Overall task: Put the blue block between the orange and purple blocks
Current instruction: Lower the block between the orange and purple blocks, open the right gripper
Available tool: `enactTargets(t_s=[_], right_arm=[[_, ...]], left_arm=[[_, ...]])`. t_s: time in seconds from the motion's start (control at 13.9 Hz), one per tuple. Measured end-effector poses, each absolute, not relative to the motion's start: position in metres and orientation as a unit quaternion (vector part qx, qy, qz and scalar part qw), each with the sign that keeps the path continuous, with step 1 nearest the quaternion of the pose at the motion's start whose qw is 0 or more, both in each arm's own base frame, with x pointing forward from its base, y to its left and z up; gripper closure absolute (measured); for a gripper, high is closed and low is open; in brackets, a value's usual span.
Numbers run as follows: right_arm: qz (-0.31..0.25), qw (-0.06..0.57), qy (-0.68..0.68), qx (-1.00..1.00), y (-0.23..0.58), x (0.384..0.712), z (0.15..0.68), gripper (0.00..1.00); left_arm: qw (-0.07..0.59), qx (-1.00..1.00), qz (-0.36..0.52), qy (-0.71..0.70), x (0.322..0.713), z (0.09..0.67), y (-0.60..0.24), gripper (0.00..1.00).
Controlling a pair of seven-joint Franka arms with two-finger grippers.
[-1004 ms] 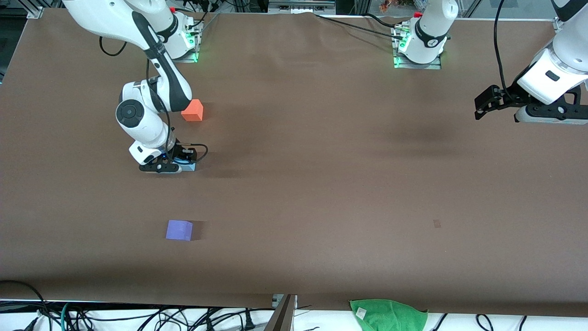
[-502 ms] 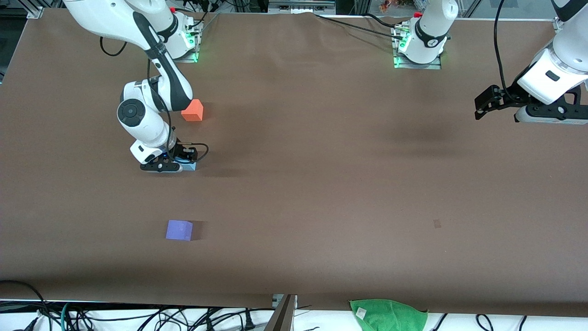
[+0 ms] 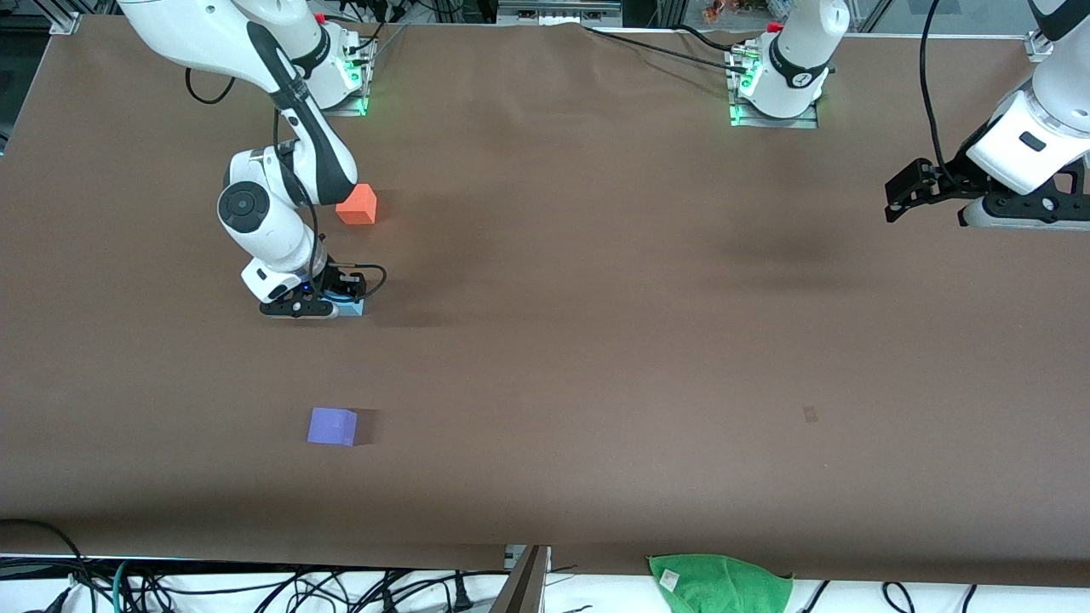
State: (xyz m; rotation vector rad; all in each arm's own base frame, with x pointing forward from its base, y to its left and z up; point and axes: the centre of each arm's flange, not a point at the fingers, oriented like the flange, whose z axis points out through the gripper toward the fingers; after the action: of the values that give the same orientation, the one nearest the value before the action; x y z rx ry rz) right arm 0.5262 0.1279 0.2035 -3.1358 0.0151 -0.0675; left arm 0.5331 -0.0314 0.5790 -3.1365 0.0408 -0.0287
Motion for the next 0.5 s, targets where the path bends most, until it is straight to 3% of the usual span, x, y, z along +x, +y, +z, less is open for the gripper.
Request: enactTargets(t_s=[0.14,0.36,0.5], right_arm=[[-0.02,0.002,0.005,-1.0,0.1277,0.5252,0.2008,0.29],[-0.018,0.001,0.005,-1.0,0.1271,0.5233,0.1937,0.0],[-0.018,0.001,0.005,-1.0,0.1271,0.5233,0.1931,0.0]], left_arm=[[0.002,-1.0,-0.009,0.013,0.5331,0.579,-0.0314,0.0],[0.002,-1.0,-0.009,0.013,0.5331,0.579,-0.0314,0.0],[0.002,-1.0,-0.009,0.013,0.5331,0.5789,-0.0309,0.0]])
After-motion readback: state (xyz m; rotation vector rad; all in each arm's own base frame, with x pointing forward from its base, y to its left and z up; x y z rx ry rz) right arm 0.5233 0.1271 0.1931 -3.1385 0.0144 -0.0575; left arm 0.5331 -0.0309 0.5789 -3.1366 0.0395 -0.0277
